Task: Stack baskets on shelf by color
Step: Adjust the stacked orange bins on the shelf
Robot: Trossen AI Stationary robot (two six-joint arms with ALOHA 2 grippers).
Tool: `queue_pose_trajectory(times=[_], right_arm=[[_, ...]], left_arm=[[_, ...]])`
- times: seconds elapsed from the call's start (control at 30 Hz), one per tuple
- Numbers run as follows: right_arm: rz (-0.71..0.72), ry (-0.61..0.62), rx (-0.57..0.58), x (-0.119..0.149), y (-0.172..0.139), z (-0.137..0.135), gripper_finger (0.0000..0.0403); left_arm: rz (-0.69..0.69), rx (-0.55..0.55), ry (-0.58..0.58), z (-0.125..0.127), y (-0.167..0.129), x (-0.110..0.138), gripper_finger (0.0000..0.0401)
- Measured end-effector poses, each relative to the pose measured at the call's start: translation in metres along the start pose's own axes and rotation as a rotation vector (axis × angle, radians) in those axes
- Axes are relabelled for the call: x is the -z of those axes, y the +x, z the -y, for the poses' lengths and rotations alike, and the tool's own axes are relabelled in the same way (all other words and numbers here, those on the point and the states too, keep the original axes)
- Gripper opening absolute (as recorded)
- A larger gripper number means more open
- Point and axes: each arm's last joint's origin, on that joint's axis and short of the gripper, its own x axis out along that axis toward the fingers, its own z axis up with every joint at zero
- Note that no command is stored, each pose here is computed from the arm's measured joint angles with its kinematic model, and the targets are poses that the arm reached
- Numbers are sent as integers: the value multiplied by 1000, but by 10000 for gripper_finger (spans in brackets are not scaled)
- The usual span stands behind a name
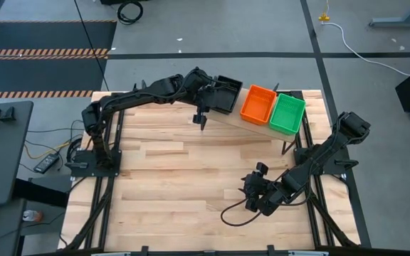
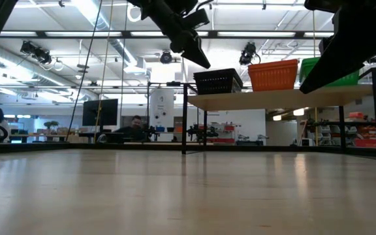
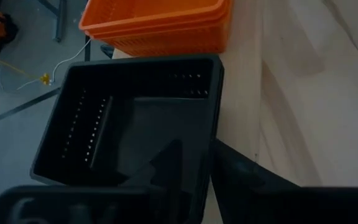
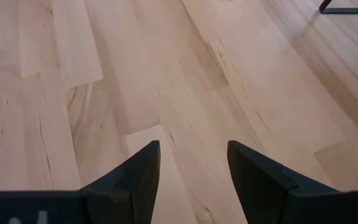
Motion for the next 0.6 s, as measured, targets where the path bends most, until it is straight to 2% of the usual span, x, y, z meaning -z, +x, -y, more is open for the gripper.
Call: queue_pose_trajectory(times=[0.13, 0.33, 0.43, 0.6], right_arm=[[-15, 0, -13, 0, 0, 0, 194], [-13, 15, -11, 0, 0, 0, 194], [10, 24, 8, -2, -1, 1, 190], [3, 39, 48, -25, -13, 10, 178]], left_arm=[[-5, -5, 3, 0, 1, 0, 89], [12, -32, 20, -3, -11, -5, 81], [30, -66, 22, -7, -28, -9, 78], [67, -129, -32, -18, -63, -10, 80]])
